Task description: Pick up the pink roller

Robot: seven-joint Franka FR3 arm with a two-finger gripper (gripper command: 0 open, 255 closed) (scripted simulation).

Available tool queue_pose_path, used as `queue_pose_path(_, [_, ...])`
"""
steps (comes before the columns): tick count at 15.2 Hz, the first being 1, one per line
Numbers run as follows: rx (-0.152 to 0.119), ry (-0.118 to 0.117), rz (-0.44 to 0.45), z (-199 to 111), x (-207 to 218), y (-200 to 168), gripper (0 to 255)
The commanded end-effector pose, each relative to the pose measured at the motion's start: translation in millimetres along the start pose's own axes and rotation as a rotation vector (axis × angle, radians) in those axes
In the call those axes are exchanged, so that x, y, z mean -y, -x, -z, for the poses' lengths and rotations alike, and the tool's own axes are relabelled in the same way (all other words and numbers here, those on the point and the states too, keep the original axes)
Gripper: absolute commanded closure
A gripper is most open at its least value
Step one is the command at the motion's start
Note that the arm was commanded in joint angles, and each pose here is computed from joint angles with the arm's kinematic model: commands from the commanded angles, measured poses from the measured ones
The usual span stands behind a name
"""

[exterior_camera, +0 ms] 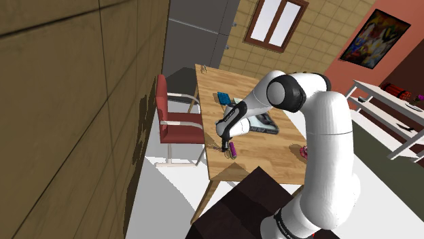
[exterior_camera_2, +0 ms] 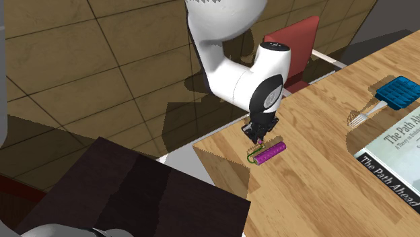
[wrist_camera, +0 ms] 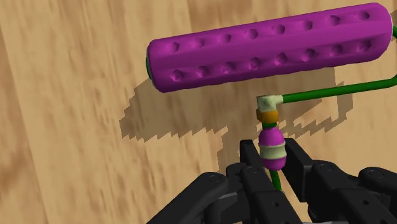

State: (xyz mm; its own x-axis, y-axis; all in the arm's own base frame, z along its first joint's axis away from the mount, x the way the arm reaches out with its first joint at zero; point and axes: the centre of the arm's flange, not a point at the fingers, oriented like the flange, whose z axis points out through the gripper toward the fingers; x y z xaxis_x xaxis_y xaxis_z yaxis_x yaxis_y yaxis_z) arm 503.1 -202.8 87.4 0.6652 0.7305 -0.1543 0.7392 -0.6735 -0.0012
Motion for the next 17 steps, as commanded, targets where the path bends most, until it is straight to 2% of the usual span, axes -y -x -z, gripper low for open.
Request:
queue_pose_path(1, [0.0,0.0,0.0,0,0,0,255])
queue_pose_path(4, [0.0,0.0,0.0,1,-1,0,255])
queue_pose_path(17, [0.0,0.0,0.0,68,-1,11,255])
